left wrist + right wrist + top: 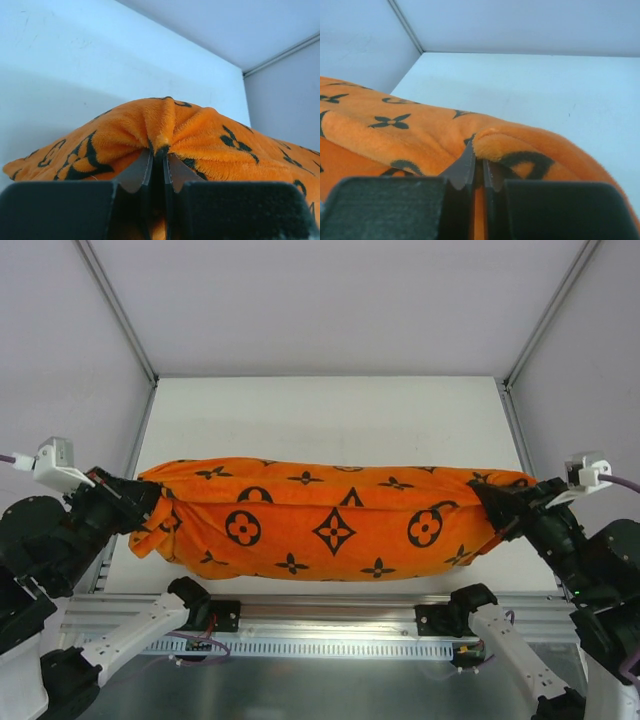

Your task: Remove the pillowcase from the pillow

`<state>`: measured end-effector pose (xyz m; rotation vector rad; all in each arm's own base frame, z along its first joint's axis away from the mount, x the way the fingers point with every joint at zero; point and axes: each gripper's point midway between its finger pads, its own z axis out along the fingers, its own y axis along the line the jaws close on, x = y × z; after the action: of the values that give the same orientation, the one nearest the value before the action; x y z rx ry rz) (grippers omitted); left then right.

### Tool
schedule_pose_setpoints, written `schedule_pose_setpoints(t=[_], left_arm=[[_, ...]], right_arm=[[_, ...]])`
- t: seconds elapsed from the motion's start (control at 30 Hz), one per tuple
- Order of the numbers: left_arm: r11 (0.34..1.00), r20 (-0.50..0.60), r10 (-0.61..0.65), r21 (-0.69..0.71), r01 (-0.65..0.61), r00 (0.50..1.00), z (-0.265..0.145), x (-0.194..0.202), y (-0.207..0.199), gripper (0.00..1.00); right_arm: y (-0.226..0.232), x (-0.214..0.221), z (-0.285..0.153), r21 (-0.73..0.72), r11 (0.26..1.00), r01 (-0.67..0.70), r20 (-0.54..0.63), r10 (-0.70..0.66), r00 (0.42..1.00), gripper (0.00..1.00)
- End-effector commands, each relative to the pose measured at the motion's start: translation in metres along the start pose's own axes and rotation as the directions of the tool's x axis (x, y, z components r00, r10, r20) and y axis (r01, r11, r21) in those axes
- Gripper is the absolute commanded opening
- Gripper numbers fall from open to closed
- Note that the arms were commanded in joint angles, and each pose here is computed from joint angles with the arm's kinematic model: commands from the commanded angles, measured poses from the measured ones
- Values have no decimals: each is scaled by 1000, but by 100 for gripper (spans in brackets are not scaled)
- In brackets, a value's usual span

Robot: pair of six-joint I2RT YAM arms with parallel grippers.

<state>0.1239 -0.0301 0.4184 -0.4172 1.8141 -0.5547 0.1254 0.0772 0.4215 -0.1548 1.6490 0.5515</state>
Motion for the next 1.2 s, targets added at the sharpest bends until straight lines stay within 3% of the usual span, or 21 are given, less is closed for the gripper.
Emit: schedule_pose_setpoints(t=[0.0, 0.13, 0.23, 0.27, 0.3, 0.37, 0.4, 0.6, 0.97, 1.17], left_arm=[[993, 160, 12, -121, 7, 987, 27, -29, 7, 0], [949, 99, 162, -287, -128, 982, 93, -24, 0, 0], [929, 74, 174, -342, -139, 982, 133, -30, -8, 2], [919, -1, 195, -349, -184, 981, 167, -21, -12, 24], [923, -45, 183, -335, -187, 982, 183, -17, -15, 46], [946, -166, 165, -253, -204, 972, 223, -8, -26, 98], [947, -211, 162, -241, -212, 964, 230, -1, -26, 99], [948, -309, 135, -236, -213, 942, 236, 26, -19, 99], [944, -489, 76, -245, -220, 869, 211, 110, 28, 99], [945, -518, 54, -251, -212, 854, 207, 137, 45, 97]], right_arm=[[-41, -19, 24, 210, 976, 57, 66, -72, 995, 1], [-75, -12, 85, 350, 931, 104, -74, -83, 994, 1], [-97, 1, 151, 375, 911, 173, -205, -100, 974, 1], [-104, 4, 165, 381, 907, 182, -240, -93, 966, 1], [-116, 5, 191, 391, 903, 179, -287, -65, 956, 36], [-123, 21, 199, 402, 898, 180, -396, -7, 918, 81], [-124, 29, 209, 404, 901, 160, -428, 32, 903, 99], [-107, 29, 191, 357, 929, 97, -352, 38, 935, 96], [-114, 143, 144, 369, 928, 53, -489, 146, 860, 96], [-110, 172, 144, 347, 938, 14, -528, 183, 829, 96]])
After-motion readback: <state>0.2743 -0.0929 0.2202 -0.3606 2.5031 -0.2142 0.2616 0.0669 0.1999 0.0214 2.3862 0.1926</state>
